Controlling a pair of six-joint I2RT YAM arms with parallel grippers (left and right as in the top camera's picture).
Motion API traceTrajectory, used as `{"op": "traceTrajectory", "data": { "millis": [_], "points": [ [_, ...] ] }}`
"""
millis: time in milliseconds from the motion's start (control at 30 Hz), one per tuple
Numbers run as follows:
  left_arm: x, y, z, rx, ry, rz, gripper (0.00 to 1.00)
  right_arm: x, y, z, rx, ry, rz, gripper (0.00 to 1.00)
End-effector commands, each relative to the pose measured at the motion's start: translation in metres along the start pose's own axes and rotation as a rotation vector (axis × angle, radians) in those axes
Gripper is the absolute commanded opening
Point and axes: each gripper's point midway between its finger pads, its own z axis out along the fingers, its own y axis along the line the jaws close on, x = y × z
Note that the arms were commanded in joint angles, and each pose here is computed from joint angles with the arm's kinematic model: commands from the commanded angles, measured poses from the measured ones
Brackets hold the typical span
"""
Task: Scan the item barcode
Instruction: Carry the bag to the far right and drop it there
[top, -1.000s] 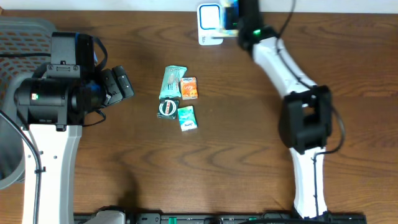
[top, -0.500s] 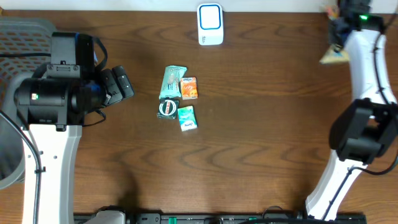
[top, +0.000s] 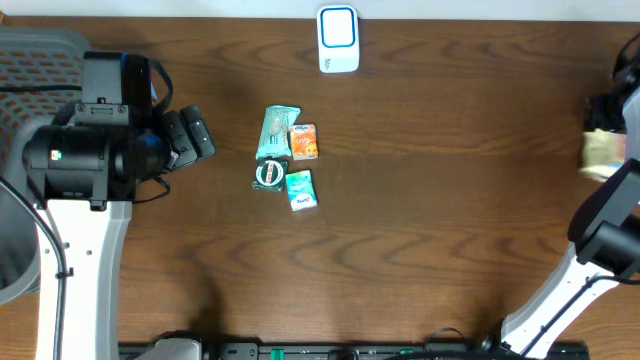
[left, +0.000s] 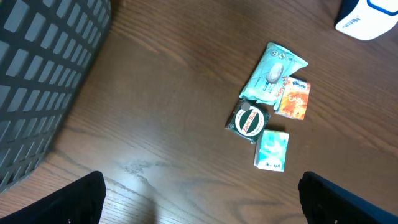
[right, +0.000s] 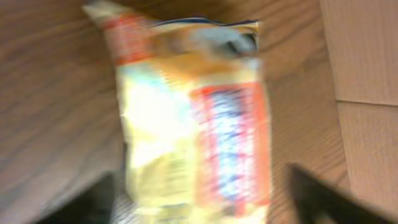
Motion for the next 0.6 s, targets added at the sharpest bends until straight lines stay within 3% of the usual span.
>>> {"op": "traceTrajectory", "data": {
  "millis": [0,133,267,433,567],
  "points": [
    [-0.001,0.003,-0.002,-0.011,-0.009,-0.015,0.98,-0.003,0.000,-0.004,-0.003,-0.012,0.045,0.99],
    [-0.001,0.003,-0.002,-0.012,-0.009,-0.015,0.98,-0.018,0.015,-0.025,-0.069,-0.080,0.064,0.99],
    [-0.001,0.003,-0.002,-0.012,-0.009,-0.015,0.98,-0.045,0.060,-0.071,-0.292,-0.213,0.033,0.99],
    [-0.001,0.003,-0.002,-0.011,-0.009,-0.015,0.98,-0.059,0.147,-0.159,-0.768,-0.361,-0.070,0.94],
    [-0.001,0.003,-0.002,-0.012,-0.009,-0.015,0.98,-0.036,0.218,-0.233,-1.210,-0.331,-0.138,0.93]
  ]
}}
